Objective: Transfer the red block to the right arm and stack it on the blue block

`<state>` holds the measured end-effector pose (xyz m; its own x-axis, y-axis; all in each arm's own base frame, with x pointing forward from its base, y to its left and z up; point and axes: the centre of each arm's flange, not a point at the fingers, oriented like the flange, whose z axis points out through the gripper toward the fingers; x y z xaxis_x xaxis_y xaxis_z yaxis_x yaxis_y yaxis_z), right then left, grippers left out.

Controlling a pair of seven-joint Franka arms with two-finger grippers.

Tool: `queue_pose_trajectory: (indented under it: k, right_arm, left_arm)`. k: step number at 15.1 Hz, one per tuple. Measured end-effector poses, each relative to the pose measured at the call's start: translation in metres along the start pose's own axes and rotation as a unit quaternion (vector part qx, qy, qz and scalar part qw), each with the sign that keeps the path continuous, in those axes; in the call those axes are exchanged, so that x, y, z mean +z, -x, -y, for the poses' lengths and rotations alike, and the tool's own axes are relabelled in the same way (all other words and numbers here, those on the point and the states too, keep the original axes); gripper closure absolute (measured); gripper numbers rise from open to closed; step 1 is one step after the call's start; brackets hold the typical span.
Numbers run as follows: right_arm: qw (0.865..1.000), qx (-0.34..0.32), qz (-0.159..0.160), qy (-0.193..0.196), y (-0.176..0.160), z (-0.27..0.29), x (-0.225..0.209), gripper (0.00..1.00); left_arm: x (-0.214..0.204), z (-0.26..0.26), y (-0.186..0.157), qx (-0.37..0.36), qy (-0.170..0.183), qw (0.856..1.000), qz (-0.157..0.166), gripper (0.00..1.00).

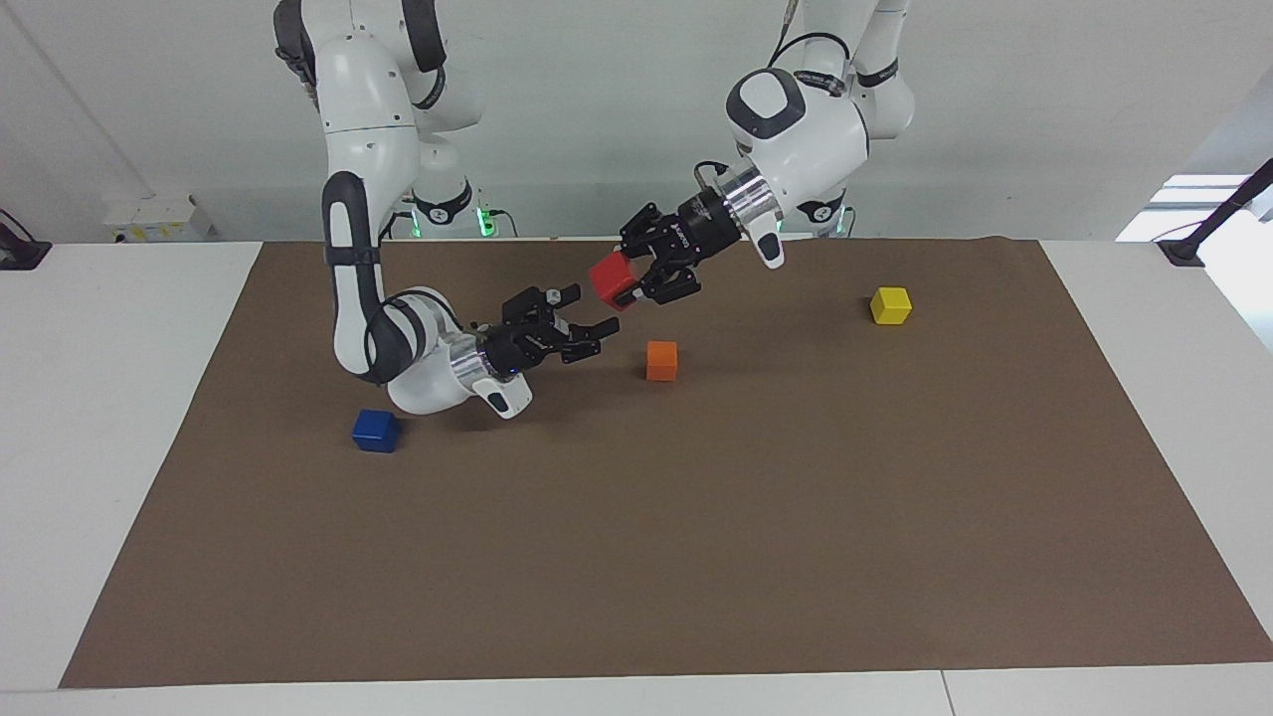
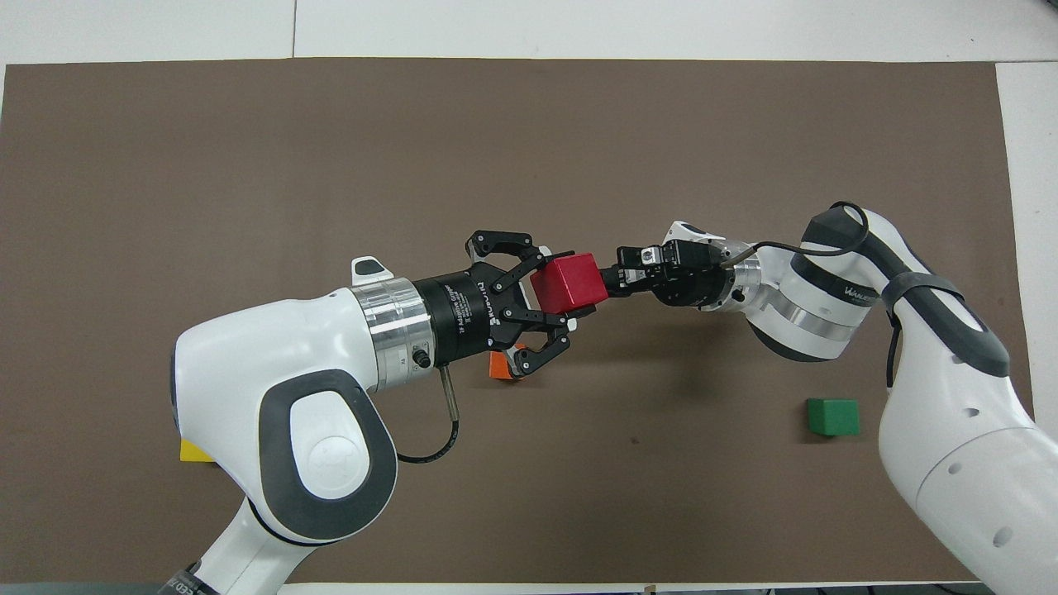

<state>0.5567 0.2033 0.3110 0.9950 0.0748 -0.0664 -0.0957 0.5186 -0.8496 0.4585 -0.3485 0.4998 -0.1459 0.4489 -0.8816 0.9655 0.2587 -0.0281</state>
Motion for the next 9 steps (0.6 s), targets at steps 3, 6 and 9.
queue_pose_trajectory:
  k: [3, 6, 9]
  right_arm:
    - [1.0, -0.001, 0.002, 0.004, 0.002, -0.006, 0.007, 0.0]
    - [1.0, -0.004, 0.003, 0.007, 0.002, -0.009, 0.01, 0.0]
    - [1.0, -0.005, -0.001, 0.011, 0.002, -0.01, 0.009, 0.09]
  left_arm:
    - [0.009, -0.005, -0.009, 0.007, 0.003, 1.0, -0.016, 0.45]
    - [0.02, -0.013, -0.012, 0.012, 0.0, 1.0, -0.024, 0.45]
    - [0.029, -0.013, -0.012, 0.013, -0.003, 1.0, -0.025, 0.45]
